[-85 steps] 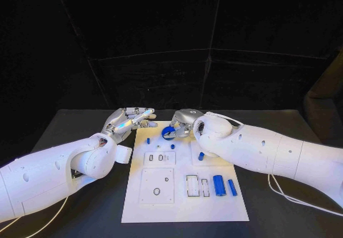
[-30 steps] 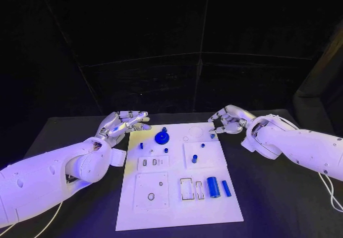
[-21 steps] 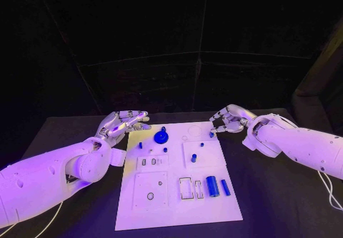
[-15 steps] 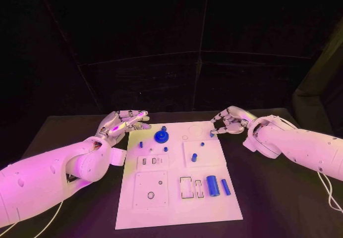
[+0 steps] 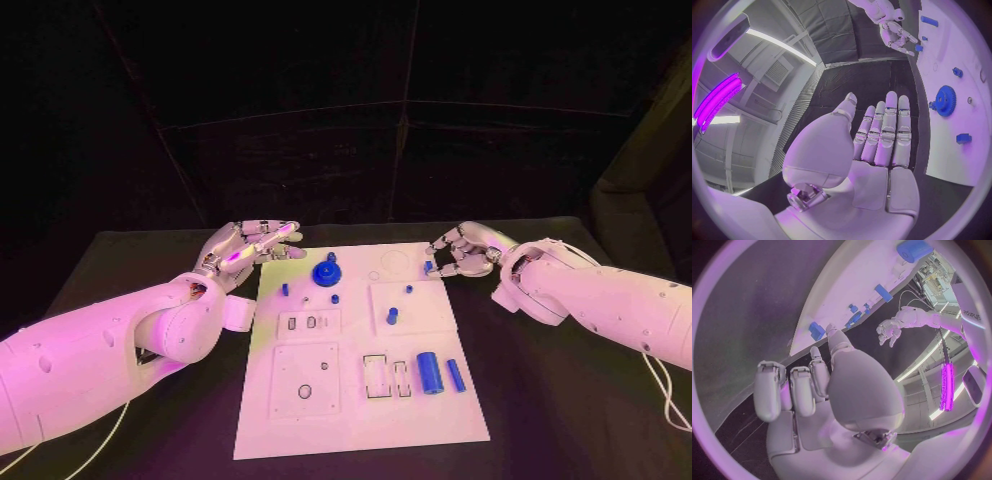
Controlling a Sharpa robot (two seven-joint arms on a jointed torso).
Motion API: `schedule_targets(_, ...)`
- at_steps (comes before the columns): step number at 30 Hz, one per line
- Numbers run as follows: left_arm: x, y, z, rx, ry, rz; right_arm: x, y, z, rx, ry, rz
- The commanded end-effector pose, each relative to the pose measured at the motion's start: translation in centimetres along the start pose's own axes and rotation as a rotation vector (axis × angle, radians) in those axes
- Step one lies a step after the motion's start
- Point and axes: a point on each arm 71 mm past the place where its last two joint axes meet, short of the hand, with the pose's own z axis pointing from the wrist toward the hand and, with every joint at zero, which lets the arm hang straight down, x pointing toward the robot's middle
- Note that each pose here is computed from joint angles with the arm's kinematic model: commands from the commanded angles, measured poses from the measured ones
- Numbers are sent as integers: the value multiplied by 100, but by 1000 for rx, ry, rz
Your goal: Assemble the parts on the task board
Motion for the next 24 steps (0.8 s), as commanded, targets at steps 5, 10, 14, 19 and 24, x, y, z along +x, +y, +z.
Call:
schedule_targets(5,16,-14,6,14,15,-4,58,-22,-4,-4,27,-2)
schedule_targets(10,13,-12,6,13,14,-4,96,-44,1,1,32,-1)
schedule_targets(14,12,-10,5,13,14,-4,109,-53,11,3,33,-2)
schedule_targets(19,11,-9,5,13,14,-4,123,-52,26,2,34,-1)
schedule_targets(24,9,-8,5,11,14,-4,133,-44,41,-1,34,-1)
